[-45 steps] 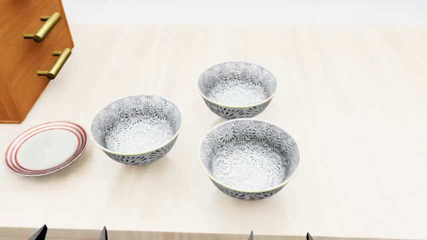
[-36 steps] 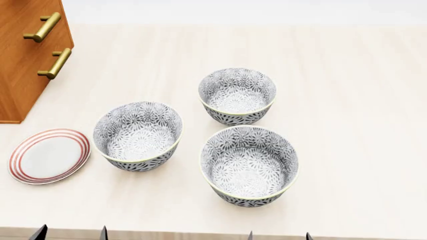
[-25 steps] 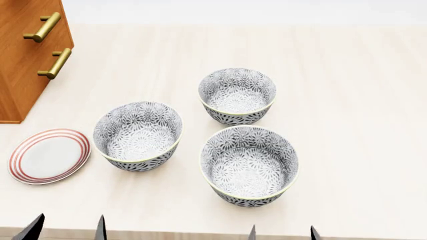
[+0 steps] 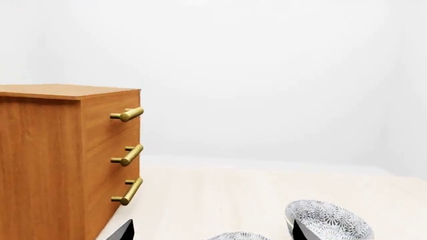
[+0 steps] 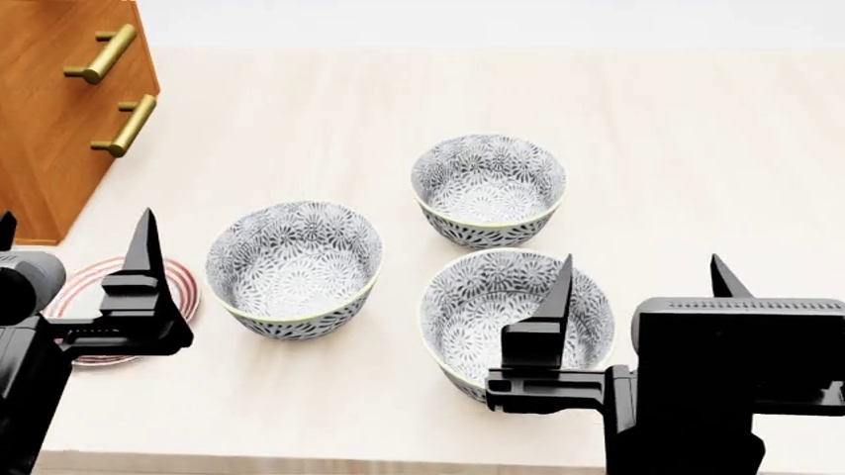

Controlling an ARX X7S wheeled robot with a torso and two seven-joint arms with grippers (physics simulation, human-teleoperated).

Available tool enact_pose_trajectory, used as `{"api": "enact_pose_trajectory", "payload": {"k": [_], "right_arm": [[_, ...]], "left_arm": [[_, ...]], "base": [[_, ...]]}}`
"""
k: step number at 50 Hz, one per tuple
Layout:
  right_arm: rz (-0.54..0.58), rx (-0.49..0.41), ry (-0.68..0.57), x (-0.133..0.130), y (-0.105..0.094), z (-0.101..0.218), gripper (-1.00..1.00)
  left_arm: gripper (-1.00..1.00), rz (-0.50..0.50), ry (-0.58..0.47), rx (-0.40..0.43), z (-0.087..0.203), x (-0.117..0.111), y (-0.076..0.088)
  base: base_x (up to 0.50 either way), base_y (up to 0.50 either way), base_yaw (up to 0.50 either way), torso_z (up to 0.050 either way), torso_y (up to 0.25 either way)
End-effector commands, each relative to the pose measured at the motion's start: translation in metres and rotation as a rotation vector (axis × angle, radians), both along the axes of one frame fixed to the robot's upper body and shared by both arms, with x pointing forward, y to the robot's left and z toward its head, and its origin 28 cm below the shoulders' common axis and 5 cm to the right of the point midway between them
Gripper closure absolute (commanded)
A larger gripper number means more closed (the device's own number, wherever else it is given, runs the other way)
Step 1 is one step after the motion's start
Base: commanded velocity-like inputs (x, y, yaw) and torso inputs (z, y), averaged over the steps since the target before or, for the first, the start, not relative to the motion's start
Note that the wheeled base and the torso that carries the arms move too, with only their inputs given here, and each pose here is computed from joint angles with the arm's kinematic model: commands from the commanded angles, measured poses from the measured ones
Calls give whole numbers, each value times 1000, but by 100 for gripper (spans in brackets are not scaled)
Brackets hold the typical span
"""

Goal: Stack the bowl at the front on the bowl in the middle.

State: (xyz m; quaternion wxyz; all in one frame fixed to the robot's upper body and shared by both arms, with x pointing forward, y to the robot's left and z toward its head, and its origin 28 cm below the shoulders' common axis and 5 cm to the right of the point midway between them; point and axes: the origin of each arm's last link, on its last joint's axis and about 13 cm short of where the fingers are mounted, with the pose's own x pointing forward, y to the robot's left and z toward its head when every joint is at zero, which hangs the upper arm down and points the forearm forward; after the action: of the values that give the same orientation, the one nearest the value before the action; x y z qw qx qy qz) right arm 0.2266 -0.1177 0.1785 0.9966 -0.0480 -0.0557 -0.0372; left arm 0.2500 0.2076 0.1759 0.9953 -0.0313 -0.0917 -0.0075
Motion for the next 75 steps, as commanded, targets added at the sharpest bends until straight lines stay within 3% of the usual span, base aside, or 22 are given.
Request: {"api": "enact_pose_trajectory", "payload": {"k": [1,10,11,14,21,47,49,61,66,68,70,75], "right_arm": [[-24,-24,-22,-5,0,17,-100],[8,-10,-3,-4,3,13,-100],[-47,-25,4,-2,3,13,-100],[24,-28,-2,-3,4,12,-100],[72,-25,-48,-7,5,14,-100],[43,-22,-38,-4,4,12,-100],[16,6,33,0,3,11,-100],[8,-6,7,2,3,14,-100],[-16,93,6,3,-4,23,-100],[-25,78,13,4,-7,30,-100],[-24,145,121,7,-12,39,-100],[-18,196,200,14,-19,45,-100]], "left_arm": [[-100,7,-31,21,12,-2,1],[-100,14,-30,34,10,-3,3],[-100,14,-29,35,10,-3,2],[-100,12,-24,38,8,-2,2],[-100,14,-20,39,7,-2,2],[-100,16,-24,55,5,-2,1],[-100,14,-22,53,5,-1,1],[-100,17,-18,49,5,-1,2],[-100,16,-15,51,3,-1,2],[-100,17,-14,53,3,0,2],[-100,19,-15,54,3,0,2],[-100,19,-15,57,3,0,1]], "base": [[0,500,0,0,0],[0,444,0,0,0],[0,0,0,0,0],[0,0,0,0,0],[500,-8,0,0,0],[500,0,0,0,1],[0,0,0,0,0],[0,0,0,0,0],[0,0,0,0,0],[0,0,0,0,0],[0,0,0,0,0],[0,0,0,0,0]]}}
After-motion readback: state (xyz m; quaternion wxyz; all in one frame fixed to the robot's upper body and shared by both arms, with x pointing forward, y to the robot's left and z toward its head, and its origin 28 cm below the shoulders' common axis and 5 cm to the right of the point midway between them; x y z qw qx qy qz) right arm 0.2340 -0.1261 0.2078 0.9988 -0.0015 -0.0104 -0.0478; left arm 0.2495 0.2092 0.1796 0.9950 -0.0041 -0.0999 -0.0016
